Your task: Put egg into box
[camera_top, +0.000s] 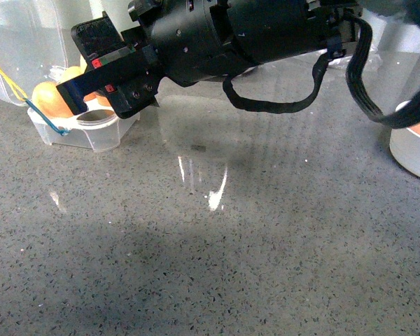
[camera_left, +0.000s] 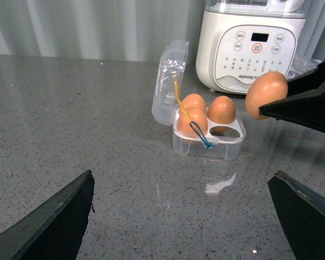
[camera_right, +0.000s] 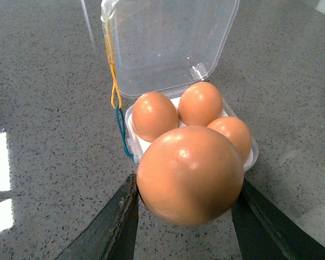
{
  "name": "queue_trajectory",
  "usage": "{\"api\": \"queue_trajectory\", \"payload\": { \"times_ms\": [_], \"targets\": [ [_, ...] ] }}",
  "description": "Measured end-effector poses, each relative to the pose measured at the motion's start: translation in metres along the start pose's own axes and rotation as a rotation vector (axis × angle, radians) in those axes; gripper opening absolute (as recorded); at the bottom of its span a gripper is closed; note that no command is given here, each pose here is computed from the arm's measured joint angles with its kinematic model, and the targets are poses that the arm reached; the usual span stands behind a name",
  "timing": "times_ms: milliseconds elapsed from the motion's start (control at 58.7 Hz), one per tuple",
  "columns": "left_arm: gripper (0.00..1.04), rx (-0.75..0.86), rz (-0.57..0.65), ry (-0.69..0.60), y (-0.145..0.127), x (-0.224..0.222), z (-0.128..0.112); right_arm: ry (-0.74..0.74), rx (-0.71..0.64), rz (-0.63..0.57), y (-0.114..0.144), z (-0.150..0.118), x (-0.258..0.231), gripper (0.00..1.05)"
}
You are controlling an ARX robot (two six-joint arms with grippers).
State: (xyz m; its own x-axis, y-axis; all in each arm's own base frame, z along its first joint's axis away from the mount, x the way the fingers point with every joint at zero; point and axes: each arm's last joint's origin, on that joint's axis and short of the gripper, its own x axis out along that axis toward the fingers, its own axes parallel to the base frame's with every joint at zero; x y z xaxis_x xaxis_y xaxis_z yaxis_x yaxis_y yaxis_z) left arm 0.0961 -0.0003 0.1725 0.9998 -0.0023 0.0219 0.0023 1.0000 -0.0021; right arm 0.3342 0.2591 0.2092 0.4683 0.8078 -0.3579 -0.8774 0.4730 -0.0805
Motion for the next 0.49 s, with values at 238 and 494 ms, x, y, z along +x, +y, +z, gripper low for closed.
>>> {"api": "queue_trajectory", "payload": {
  "times_ms": [238,494],
  "targets": [
    [0.98,0.000,0.000,0.000,0.000,0.000,0.000,0.021,-0.018,-0.005,-0.002,0.001,0.010,0.42],
    [0.98,0.000,0.000,0.000,0.000,0.000,0.000,0.032,-0.028,0.007,0.000,0.000,0.016,0.42]
  ]
}}
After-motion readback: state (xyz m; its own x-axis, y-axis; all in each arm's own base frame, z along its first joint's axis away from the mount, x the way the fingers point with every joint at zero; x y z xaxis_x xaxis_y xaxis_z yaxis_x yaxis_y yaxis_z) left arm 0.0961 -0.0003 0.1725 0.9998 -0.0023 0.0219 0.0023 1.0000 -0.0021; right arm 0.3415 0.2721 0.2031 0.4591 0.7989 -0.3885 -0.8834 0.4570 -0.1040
